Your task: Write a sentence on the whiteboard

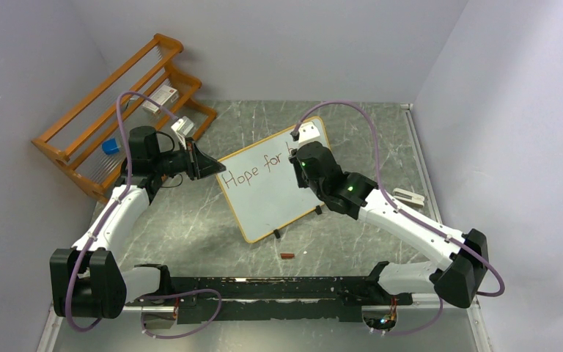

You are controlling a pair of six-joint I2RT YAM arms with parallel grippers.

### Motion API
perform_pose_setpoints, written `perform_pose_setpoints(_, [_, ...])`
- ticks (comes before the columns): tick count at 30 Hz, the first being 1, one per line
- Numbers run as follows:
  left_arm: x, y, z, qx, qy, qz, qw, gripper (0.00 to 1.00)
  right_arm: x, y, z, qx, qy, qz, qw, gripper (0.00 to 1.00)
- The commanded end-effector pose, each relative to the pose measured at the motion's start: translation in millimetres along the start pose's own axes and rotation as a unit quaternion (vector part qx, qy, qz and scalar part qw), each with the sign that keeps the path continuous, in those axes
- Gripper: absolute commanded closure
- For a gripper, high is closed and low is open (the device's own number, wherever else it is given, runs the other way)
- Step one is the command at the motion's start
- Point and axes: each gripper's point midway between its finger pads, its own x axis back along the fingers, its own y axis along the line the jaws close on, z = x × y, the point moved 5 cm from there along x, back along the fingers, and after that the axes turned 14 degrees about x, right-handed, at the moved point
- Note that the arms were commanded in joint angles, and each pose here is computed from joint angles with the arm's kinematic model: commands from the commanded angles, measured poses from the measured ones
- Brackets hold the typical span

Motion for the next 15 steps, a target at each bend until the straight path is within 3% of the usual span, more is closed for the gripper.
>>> perform_pose_setpoints(1, [-4.4,19.2,20.1,0.022,0.027,-0.036,0.999,0.95,10.1,-5.7,-13.9,-0.015,-0.025,-0.001,1.000,1.00])
perform_pose_setpoints(15, [-4.6,20.3,19.9,0.022,0.028,-0.039,0.999,0.95,12.6,-29.3,-6.4,-0.010,-0.024,0.043,0.999,1.00])
